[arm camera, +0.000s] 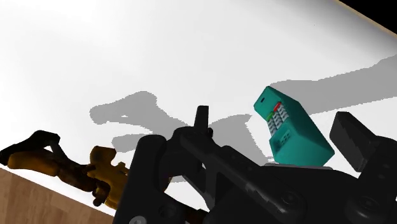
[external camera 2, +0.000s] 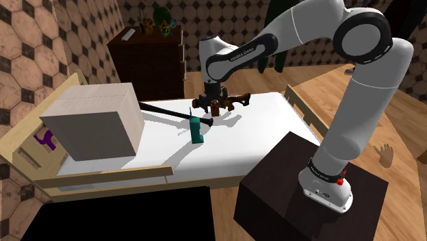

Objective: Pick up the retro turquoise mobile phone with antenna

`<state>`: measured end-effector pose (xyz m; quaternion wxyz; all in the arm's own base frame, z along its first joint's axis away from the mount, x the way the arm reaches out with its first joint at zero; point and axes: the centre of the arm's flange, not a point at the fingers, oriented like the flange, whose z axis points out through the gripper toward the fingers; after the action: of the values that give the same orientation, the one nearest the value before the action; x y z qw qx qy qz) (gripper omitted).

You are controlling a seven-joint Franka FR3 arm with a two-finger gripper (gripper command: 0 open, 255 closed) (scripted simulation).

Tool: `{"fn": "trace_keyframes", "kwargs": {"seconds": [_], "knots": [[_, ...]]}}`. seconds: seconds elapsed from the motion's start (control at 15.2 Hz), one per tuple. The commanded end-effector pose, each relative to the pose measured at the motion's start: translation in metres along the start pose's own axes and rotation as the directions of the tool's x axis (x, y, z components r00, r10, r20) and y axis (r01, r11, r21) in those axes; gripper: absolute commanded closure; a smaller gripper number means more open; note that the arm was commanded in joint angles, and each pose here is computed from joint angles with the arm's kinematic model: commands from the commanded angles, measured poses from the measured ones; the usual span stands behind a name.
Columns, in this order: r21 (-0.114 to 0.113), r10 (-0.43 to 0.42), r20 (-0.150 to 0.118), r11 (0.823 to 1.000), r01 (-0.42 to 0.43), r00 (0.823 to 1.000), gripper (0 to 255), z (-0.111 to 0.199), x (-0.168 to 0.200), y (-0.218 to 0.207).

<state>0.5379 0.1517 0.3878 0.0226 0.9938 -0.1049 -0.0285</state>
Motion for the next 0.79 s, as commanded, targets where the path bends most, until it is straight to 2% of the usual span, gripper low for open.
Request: {"fn": "trace_keyframes", "kwargs": {"seconds": [0.0,0.46,0.73], "knots": [[-0.001,0.01,-0.006,1.0,-0.01,1.0,0,0.015,0.015,-0.019],[-0.009,0.043,-0.028,0.999,-0.043,0.999,0,0.056,0.073,-0.076],[-0.009,0.045,-0.029,0.999,-0.046,0.999,0,0.075,0.079,-0.082]]}}
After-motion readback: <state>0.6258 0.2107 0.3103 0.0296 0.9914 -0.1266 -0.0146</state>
